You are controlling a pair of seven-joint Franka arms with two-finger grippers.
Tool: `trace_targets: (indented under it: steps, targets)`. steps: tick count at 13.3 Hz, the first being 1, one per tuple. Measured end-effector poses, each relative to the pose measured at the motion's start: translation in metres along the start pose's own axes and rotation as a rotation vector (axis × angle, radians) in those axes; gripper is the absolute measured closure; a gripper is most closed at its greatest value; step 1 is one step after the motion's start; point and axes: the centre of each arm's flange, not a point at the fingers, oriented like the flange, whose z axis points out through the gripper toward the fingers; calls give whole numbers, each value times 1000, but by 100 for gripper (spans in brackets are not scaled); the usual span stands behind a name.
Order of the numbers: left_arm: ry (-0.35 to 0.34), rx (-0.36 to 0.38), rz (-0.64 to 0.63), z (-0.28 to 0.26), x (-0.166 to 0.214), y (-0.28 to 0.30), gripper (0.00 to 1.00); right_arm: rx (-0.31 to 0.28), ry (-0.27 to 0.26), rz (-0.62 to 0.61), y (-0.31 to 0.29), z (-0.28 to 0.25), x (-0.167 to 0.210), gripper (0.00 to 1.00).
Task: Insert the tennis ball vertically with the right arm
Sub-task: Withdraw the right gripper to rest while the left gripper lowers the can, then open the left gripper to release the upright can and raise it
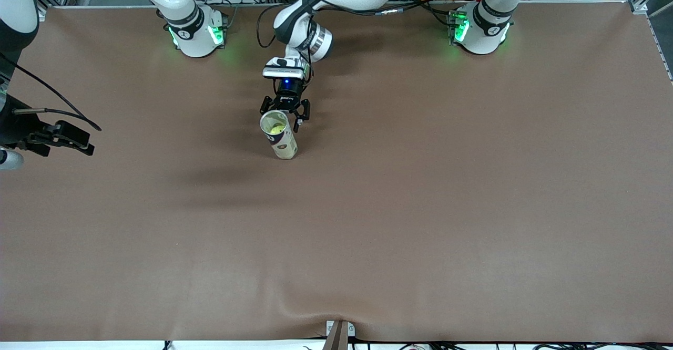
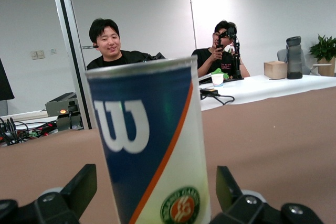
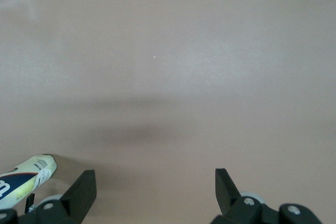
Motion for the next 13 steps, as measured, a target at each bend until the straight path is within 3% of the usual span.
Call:
trace_targets:
  steps: [4,7,10,13]
  targets:
    - [-84,10,-24,-30,-7,10,0,2,0,16,13,0,-1,0]
    - [-123,58,-36,-55,1,17,0,13,0,15,11,0,-1,0]
    - [-200,100,-21,-71,25,23,0,19,1,18,11,0,-1,0]
    - [-298,116,-21,-100,73,35,0,20,2,19,12,0,0,0]
